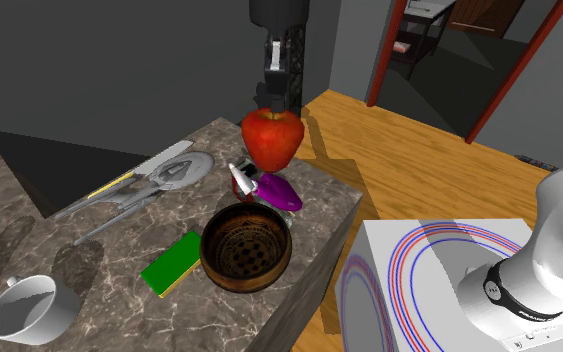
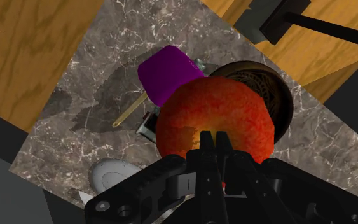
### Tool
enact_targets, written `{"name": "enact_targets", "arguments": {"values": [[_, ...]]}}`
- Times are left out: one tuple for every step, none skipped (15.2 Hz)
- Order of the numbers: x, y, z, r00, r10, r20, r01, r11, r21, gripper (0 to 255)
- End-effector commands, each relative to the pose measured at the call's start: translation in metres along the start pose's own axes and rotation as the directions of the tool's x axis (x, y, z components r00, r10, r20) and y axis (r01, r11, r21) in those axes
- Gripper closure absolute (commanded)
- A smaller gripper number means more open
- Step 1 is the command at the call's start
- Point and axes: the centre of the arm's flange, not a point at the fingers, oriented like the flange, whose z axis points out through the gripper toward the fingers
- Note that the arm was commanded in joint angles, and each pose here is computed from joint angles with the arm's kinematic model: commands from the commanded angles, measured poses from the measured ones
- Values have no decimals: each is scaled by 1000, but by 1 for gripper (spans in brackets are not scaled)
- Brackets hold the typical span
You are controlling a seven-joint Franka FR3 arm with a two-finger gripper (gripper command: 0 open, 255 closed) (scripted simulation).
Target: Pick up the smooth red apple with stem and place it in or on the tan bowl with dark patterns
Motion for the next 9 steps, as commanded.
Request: {"name": "enact_targets", "arguments": {"values": [[11, -26, -7, 1000, 1, 0, -1, 1000, 0, 255], [17, -37, -10, 1000, 1, 0, -1, 1000, 0, 255], [23, -49, -13, 1000, 1, 0, -1, 1000, 0, 255], [29, -60, -16, 1000, 1, 0, -1, 1000, 0, 255], [35, -72, -18, 1000, 1, 0, -1, 1000, 0, 255], [41, -83, -21, 1000, 1, 0, -1, 1000, 0, 255], [47, -95, -24, 1000, 1, 0, -1, 1000, 0, 255], [52, -105, -26, 1000, 1, 0, -1, 1000, 0, 255], [52, -105, -21, 1000, 1, 0, -1, 1000, 0, 255]]}}
